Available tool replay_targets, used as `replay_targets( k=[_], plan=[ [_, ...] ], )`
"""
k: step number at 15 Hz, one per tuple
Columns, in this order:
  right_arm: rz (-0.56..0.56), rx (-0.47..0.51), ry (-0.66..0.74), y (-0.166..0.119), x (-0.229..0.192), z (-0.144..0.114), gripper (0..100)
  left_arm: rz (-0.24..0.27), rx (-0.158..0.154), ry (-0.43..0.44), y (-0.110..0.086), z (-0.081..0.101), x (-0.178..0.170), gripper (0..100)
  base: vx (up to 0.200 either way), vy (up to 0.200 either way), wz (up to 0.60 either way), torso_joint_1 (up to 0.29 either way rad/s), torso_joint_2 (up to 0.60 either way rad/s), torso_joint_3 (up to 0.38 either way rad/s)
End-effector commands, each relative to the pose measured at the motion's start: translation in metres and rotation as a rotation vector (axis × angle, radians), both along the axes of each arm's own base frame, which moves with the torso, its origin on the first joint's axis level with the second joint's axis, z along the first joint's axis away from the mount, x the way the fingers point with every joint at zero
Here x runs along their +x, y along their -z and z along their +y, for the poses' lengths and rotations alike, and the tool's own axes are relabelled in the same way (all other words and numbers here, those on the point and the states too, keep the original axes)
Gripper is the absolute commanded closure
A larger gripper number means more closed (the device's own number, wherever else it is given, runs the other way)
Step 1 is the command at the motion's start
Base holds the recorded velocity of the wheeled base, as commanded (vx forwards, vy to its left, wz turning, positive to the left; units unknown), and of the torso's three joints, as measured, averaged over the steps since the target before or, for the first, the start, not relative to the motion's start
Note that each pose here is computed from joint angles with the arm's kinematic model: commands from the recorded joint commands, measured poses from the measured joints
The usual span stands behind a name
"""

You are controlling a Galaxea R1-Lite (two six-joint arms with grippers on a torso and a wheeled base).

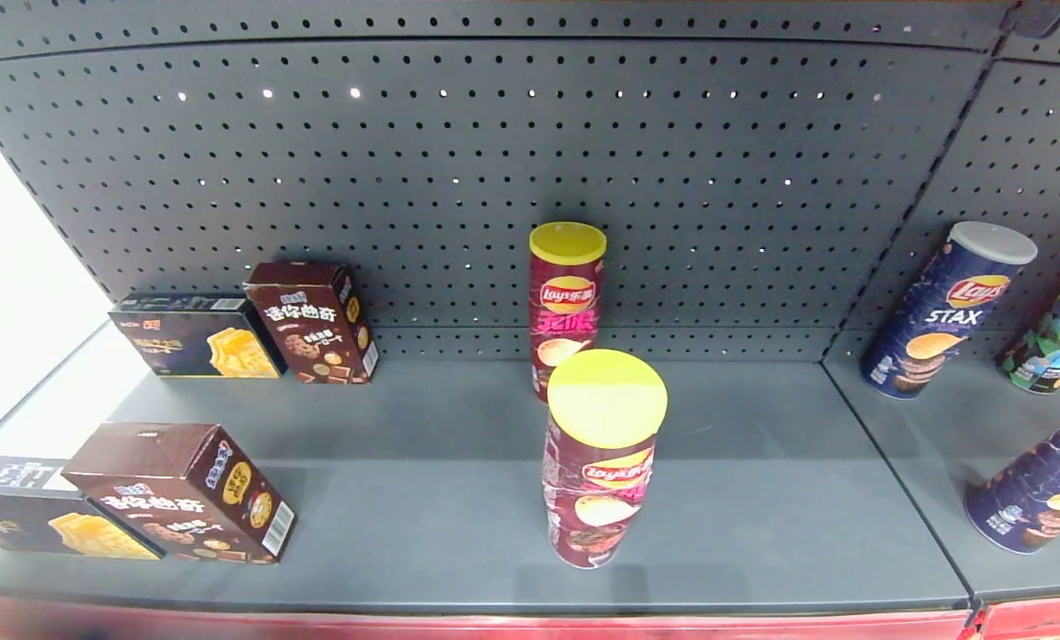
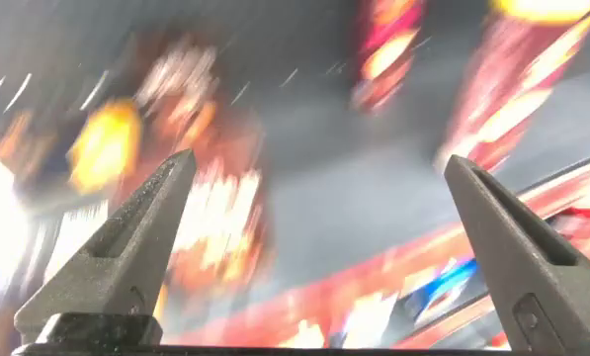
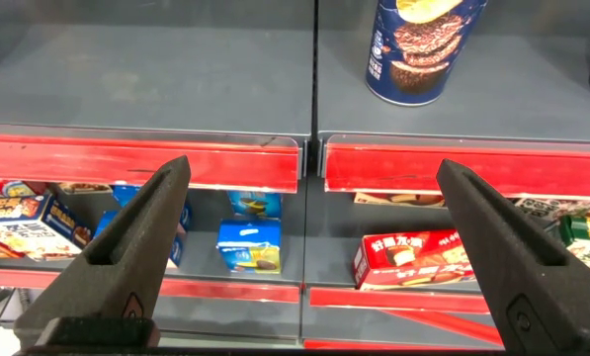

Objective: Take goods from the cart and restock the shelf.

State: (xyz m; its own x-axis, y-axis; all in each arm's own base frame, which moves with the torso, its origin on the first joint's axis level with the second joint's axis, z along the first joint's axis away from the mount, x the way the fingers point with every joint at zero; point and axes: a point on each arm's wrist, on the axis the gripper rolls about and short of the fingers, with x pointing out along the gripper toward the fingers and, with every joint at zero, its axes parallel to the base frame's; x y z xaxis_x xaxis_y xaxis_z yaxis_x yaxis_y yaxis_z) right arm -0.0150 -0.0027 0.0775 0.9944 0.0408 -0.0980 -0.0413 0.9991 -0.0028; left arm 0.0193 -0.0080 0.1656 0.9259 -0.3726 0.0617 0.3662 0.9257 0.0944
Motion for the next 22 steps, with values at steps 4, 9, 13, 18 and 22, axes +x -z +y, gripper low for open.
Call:
replay_targets(
  k=[4,9,13,18,22],
  plan=[
    [0.001,-0.001,0.0,0.0,0.0,0.0,0,0.023,-0.036,-0.248,0.084,0.005,-0.042,0,0.0,0.0,0.0,0.0,0.0,0.0],
    [0.001,0.0,0.0,0.0,0.0,0.0,0,0.033,-0.103,-0.235,0.084,0.005,-0.043,0,0.0,0.0,0.0,0.0,0.0,0.0],
    [0.001,0.0,0.0,0.0,0.0,0.0,0,0.055,-0.119,-0.502,0.088,0.011,-0.042,0,0.0,0.0,0.0,0.0,0.0,0.0],
    [0.003,-0.001,-0.006,0.0,0.0,0.0,0,0.072,-0.09,-0.399,0.089,0.009,-0.042,0,0.0,0.0,0.0,0.0,0.0,0.0],
    [-0.04,0.018,-0.093,-0.07,0.004,0.002,0,0.072,-0.09,-0.391,0.089,0.008,-0.042,0,0.0,0.0,0.0,0.0,0.0,0.0]
  ],
)
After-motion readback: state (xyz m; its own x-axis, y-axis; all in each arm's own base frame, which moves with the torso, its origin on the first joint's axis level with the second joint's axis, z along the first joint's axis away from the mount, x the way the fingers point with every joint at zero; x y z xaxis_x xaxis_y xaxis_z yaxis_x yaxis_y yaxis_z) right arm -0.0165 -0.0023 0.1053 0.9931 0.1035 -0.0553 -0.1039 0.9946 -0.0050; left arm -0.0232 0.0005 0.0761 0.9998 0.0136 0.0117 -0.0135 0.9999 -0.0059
